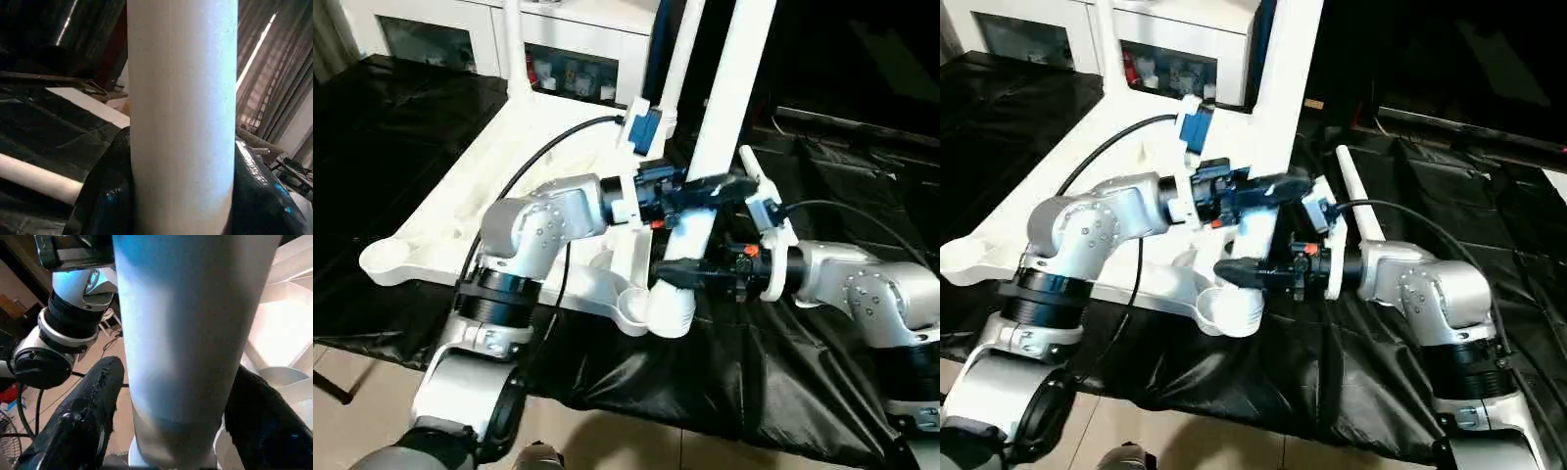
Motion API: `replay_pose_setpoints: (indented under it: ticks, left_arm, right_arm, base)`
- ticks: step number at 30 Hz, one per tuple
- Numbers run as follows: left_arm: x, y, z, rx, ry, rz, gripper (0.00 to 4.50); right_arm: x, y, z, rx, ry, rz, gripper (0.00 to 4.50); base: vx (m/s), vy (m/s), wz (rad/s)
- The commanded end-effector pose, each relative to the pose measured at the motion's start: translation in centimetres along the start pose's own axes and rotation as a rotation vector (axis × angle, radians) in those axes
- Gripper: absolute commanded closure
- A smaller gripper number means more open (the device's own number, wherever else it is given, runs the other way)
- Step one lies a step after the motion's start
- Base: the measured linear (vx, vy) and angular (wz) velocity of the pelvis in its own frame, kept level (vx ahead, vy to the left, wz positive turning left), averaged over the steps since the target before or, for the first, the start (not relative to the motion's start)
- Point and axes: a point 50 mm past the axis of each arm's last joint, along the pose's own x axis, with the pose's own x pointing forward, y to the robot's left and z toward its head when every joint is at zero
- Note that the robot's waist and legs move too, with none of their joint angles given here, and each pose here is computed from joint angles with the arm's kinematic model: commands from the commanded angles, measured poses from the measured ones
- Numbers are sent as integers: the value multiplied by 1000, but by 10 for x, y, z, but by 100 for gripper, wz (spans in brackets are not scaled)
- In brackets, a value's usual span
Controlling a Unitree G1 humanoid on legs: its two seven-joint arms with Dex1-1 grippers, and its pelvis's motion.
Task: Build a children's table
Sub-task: Pick table leg
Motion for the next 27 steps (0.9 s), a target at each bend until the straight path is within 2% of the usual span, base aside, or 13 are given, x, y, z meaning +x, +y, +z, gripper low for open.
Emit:
replay_pose_setpoints:
  ticks: [1, 16, 17, 20, 27]
  left_arm:
    - [6, -6, 5, 27, -14, -33, 262]
    - [6, -4, 9, 20, -58, -33, 262]
    - [6, -4, 9, 20, -57, -35, 262]
    - [6, -4, 9, 15, -60, -38, 262]
    - [6, -5, 8, 5, -53, -52, 262]
  right_arm:
    - [-3, 0, 1, 0, 17, -3, 123]
    - [-2, -2, -6, 23, 31, -2, 123]
    - [-2, -2, -6, 23, 30, -2, 150]
    - [-2, -2, -7, 29, 30, -1, 157]
    - [-1, -4, -10, 39, 32, -6, 223]
  base:
    - [0, 0, 0]
    - [0, 0, 0]
    - [0, 0, 0]
    - [0, 0, 0]
    - [0, 0, 0]
